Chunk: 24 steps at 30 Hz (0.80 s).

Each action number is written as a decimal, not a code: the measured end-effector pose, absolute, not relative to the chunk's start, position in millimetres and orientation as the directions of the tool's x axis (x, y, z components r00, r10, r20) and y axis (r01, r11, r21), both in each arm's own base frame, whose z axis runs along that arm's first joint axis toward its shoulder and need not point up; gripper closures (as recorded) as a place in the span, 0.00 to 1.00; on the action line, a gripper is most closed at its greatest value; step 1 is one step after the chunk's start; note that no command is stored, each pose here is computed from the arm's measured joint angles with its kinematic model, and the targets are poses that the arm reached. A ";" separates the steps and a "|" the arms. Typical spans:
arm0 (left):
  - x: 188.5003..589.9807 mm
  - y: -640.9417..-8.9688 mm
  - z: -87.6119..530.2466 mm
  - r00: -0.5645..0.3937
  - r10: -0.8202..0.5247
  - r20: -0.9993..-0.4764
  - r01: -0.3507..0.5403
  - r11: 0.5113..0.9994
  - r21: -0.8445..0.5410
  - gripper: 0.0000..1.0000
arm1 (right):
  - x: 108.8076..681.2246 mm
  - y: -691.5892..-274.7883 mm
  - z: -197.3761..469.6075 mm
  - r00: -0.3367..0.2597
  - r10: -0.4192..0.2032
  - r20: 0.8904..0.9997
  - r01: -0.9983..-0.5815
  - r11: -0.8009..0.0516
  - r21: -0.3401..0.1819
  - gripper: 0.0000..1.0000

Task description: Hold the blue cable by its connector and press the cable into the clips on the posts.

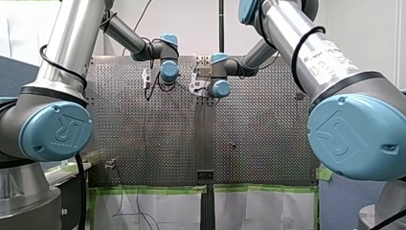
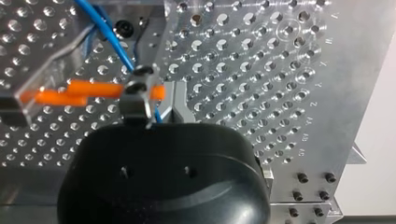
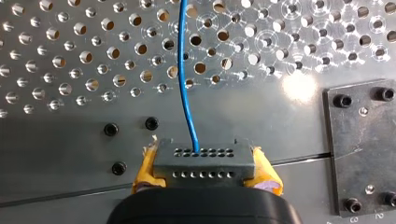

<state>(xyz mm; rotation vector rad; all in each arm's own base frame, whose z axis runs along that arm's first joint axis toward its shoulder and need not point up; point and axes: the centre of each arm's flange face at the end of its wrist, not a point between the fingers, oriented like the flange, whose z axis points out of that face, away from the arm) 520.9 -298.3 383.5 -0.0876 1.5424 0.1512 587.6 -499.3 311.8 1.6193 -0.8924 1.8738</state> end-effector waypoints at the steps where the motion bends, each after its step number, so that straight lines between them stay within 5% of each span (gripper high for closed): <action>1: 520.7 -298.6 383.4 0.021 0.043 -0.999 -0.151 0.988 0.039 0.99 | 587.3 -499.6 311.8 -0.164 -0.044 0.985 -0.738 -0.657 -0.152 1.00; 24: 528.9 -323.2 367.5 0.073 0.005 -0.997 -0.086 0.996 -0.001 0.99 | 550.0 -505.5 260.0 -0.093 -0.130 0.987 -0.804 -0.575 -0.152 1.00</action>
